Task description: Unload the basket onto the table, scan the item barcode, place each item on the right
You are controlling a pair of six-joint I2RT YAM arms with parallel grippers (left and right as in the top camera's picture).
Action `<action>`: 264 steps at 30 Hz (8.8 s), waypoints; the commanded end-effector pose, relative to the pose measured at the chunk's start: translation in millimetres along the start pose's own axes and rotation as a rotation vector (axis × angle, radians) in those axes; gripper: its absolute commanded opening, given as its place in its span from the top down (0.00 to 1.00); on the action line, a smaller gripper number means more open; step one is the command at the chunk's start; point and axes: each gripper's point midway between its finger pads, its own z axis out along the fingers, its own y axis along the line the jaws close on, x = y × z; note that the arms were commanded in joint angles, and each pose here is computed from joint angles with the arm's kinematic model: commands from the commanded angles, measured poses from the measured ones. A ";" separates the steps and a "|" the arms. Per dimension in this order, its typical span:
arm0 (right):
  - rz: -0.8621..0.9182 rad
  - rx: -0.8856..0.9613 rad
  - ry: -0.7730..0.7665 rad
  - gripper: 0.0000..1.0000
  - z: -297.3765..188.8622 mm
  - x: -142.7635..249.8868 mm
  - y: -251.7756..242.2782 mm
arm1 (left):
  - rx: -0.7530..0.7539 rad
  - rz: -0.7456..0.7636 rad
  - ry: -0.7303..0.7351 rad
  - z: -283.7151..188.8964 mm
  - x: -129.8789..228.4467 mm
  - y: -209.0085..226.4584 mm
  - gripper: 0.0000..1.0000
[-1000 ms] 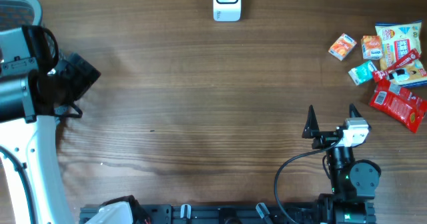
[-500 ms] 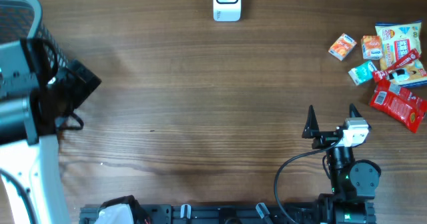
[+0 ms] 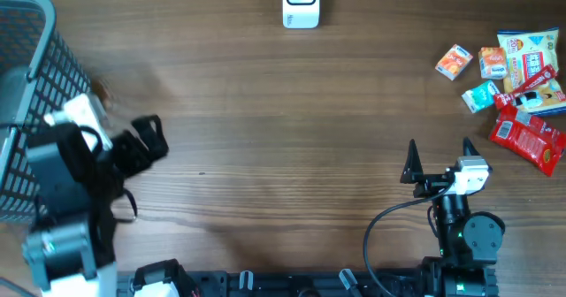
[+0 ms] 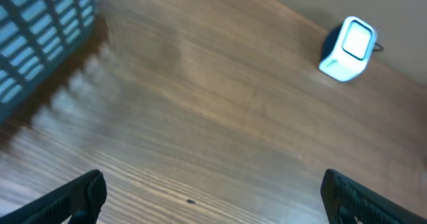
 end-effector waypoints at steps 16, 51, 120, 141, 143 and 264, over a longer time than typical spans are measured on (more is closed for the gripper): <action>0.008 0.012 -0.009 0.00 -0.5 0.3 -2.4 | 0.191 0.198 -0.101 -16.0 54.7 -13.9 0.00; 0.008 0.012 -0.009 0.00 -0.5 0.3 -2.4 | 0.284 0.291 -0.512 20.9 67.1 -3.6 0.00; 0.008 0.012 -0.009 0.00 -0.5 0.3 -2.4 | 0.230 0.201 -0.594 59.6 78.4 13.1 0.00; 0.008 0.012 -0.009 0.00 -0.5 0.3 -2.4 | 0.096 0.420 -0.627 60.6 75.2 23.4 0.00; 0.008 0.012 -0.009 0.00 -0.5 0.3 -2.4 | 0.086 0.417 -0.629 60.5 74.5 25.0 0.00; -0.049 0.053 -0.006 0.00 -0.7 0.8 -9.4 | 0.067 0.439 -0.634 60.3 73.3 26.6 0.00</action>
